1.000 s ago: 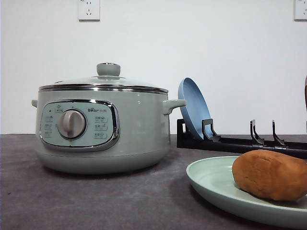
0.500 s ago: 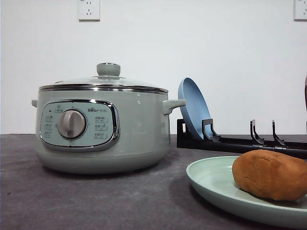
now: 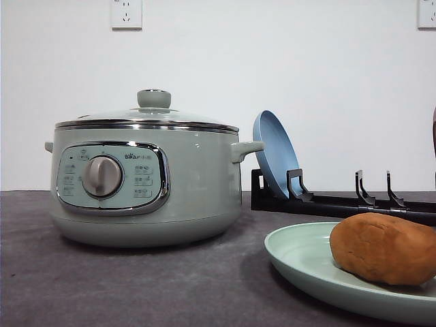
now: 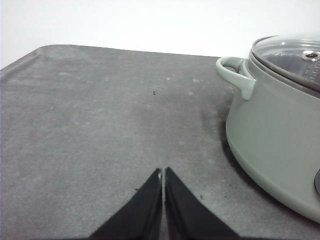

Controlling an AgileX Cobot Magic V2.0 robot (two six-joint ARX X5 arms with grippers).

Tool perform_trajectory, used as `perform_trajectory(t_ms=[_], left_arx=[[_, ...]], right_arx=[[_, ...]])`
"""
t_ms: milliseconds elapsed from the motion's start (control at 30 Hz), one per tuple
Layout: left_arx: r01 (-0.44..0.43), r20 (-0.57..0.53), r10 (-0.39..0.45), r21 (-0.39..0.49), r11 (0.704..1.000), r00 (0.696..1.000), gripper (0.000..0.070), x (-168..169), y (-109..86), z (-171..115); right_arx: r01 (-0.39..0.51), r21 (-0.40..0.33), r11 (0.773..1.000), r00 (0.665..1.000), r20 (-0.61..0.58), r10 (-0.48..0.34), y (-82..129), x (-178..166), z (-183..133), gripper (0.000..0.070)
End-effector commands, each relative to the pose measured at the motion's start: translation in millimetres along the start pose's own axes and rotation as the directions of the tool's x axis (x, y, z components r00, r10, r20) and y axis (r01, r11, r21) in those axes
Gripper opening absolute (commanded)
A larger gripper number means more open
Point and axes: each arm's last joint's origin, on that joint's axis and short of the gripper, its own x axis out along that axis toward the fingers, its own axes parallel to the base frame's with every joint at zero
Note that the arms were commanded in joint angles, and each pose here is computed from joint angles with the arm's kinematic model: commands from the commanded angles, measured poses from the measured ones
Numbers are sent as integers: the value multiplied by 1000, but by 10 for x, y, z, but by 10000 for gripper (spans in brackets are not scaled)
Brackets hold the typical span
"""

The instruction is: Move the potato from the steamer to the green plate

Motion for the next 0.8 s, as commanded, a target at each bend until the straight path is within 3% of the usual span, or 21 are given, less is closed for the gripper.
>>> perform_trajectory(t_ms=[0,767], left_arx=[[-2,-26,2,6,1000,1000,0,20,5,-73],[-2,-26,2,6,1000,1000,0,20,5,-73]], right_arx=[[4,-4,1000,1000,9,-4,-2,4,-3,4],[4,-4,1000,1000,9,-4,-2,4,-3,4]])
